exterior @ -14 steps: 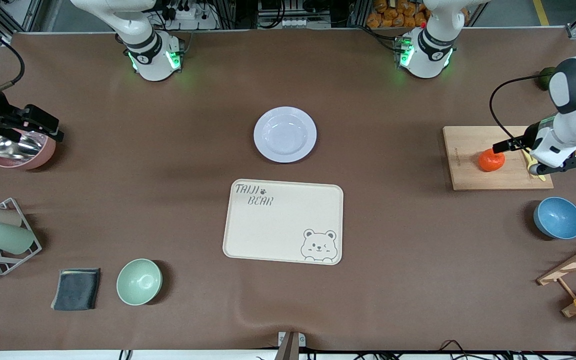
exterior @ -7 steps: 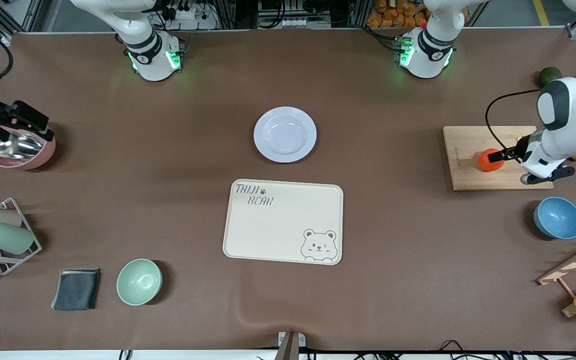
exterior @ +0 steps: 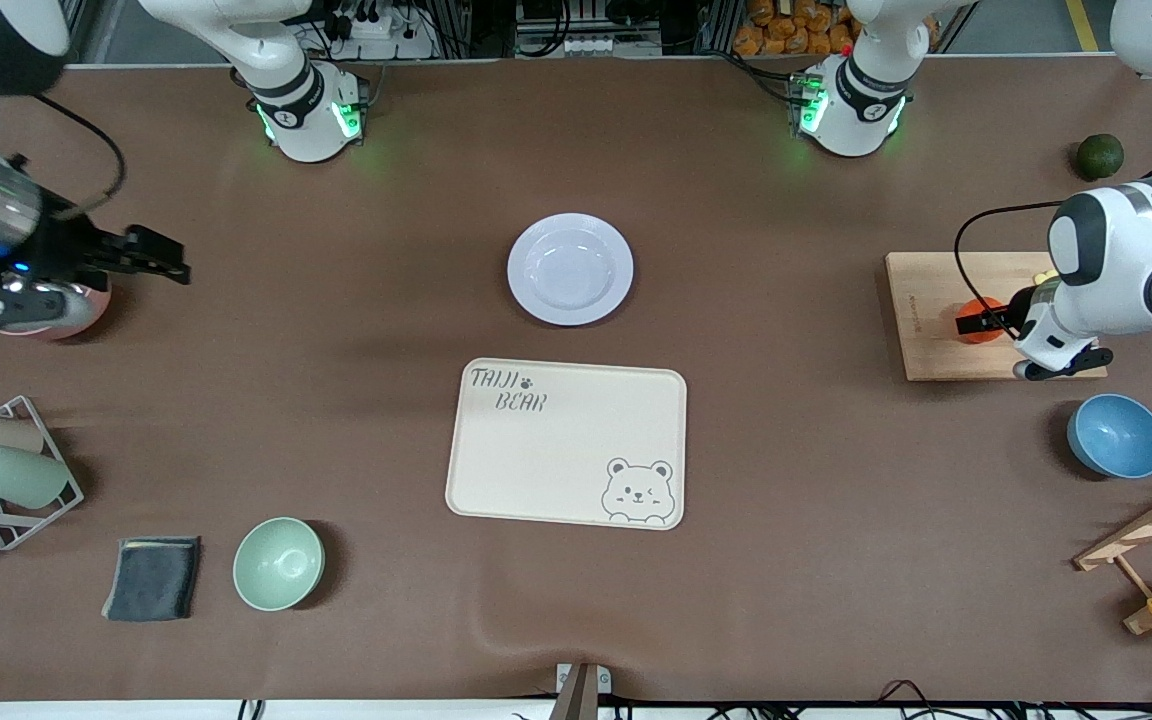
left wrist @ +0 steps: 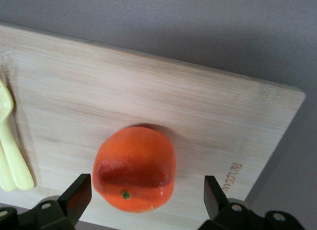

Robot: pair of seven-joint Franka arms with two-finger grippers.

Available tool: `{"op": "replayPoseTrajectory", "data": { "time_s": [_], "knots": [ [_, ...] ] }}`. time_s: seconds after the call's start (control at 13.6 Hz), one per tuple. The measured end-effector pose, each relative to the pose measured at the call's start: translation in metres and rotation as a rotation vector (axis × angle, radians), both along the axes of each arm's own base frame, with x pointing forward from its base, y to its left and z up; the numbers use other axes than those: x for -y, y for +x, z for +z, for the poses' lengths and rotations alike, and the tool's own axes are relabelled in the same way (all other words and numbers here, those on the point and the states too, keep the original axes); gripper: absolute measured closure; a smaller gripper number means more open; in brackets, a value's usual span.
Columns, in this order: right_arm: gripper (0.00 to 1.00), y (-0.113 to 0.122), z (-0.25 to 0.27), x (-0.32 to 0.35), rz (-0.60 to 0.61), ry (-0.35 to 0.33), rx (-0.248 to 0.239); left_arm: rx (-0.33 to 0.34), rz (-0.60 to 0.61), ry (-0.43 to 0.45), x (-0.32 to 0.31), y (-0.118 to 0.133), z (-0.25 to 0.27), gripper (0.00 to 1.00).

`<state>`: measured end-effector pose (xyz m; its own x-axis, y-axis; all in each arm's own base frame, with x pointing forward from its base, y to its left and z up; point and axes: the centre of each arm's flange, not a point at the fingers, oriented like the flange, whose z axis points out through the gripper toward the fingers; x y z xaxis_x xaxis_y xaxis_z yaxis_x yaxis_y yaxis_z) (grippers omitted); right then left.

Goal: Place orange and plate with both arms
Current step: 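Carry the orange with the left gripper over the white plate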

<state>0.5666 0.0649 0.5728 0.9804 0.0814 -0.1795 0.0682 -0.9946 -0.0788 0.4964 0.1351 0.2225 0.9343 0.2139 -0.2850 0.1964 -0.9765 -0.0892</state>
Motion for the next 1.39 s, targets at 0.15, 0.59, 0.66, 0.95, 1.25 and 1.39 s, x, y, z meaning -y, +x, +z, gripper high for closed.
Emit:
{"op": "replayPoseTrajectory", "data": {
  "time_s": [0.15, 0.59, 0.66, 0.95, 1.25, 1.39],
  "knots": [
    [0.0, 0.001, -0.013, -0.013, 0.016, 0.016, -0.041, -0.002, -0.008, 0.007, -0.004, -0.001, -0.008, 0.0],
    [0.0, 0.003, -0.038, -0.016, 0.002, 0.079, -0.141, -0.029, -0.02, 0.014, -0.009, -0.005, -0.021, 0.04],
    [0.0, 0.001, -0.04, -0.016, -0.002, 0.098, -0.163, -0.033, -0.02, 0.012, -0.009, -0.005, -0.023, 0.11],
    [0.0, 0.001, -0.046, -0.018, -0.012, 0.14, -0.188, -0.022, -0.043, 0.011, -0.004, 0.002, -0.018, 0.27],
    [0.0, 0.006, -0.071, -0.027, -0.029, 0.229, -0.249, -0.01, -0.19, -0.006, 0.067, 0.055, 0.057, 0.27],
    [0.0, 0.007, -0.088, -0.029, -0.053, 0.288, -0.282, 0.018, -0.255, -0.06, 0.14, 0.08, 0.109, 0.27]
  ]
}}
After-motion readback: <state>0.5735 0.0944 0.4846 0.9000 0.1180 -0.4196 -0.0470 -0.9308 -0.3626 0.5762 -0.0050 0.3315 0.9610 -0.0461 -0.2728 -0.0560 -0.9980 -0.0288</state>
